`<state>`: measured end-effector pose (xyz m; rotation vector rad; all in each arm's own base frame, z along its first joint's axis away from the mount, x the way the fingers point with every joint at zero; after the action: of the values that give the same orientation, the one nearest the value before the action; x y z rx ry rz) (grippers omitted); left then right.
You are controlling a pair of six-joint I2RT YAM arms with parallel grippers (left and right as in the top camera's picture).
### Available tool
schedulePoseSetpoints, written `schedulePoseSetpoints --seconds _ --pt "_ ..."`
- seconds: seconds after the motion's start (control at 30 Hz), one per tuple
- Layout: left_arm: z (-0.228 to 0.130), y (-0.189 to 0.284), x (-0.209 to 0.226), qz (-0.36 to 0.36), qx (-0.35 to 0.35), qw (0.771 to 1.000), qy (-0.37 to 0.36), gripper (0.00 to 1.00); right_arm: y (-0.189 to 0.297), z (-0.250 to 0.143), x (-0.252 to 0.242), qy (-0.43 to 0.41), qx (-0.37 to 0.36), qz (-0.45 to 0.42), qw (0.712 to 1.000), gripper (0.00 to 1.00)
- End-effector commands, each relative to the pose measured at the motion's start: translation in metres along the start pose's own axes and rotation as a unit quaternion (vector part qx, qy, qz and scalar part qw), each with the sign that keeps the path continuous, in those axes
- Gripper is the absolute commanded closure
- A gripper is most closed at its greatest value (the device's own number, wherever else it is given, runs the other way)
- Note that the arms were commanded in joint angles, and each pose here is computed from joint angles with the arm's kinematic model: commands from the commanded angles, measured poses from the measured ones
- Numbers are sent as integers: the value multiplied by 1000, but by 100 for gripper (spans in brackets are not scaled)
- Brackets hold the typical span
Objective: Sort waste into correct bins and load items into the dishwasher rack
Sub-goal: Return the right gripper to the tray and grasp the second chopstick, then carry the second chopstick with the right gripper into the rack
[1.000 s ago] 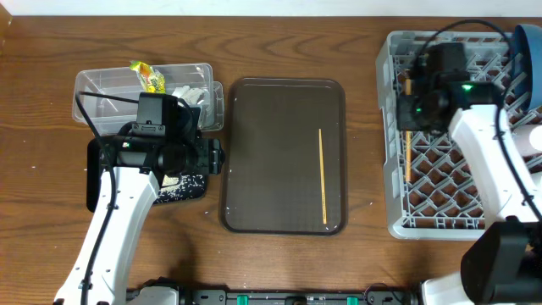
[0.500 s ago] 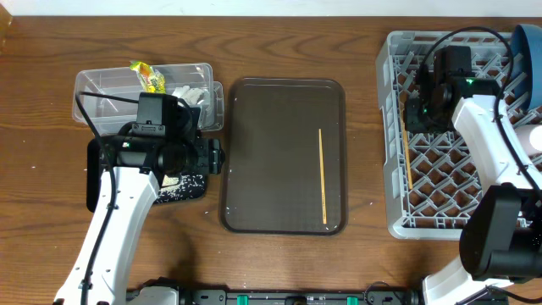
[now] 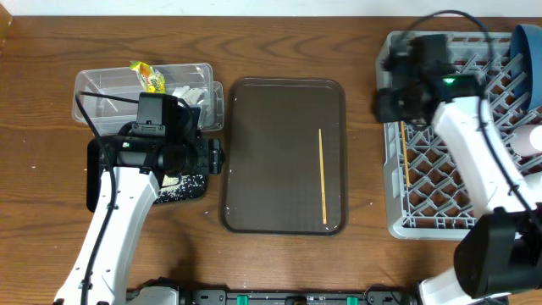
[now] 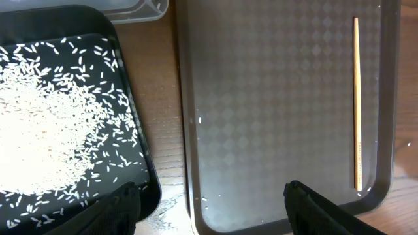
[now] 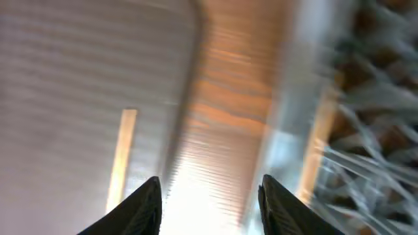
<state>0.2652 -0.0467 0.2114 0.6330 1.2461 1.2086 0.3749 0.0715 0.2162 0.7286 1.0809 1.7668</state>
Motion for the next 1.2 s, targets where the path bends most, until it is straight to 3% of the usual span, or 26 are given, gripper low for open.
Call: schedulePoseSetpoints --seconds 0.0,0.33,0.67,0.7,0.8,0.93,1.17 --pt "0 2 1 0 -2 1000 3 26 -8 8 39 25 1 39 999 53" --pt "0 2 1 0 -2 1000 3 27 -87 -17 113 51 126 64 989 54" --pt "0 2 1 0 -2 1000 3 26 -140 -56 114 -5 241 14 970 60" --pt "0 2 1 0 -2 1000 3 27 -142 -58 114 -6 244 14 970 62" --pt "0 2 1 0 -2 1000 3 26 -144 -61 114 -10 249 12 968 85" --pt "0 2 1 0 -2 1000 3 26 -144 -61 114 -11 248 13 969 98" --pt "0 2 1 0 -2 1000 3 26 -130 -44 105 -16 224 15 974 99"
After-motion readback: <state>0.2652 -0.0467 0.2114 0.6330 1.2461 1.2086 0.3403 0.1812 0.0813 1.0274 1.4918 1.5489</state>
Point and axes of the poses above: each gripper's point midway between its finger pads, its own y axis back along the fingers, its own x axis along the line the jaws close on, z = x × y, the point moved 8 cm from there along y, back along the fingers, and after that the axes turned 13 degrees about y, right-handed, at the moved point
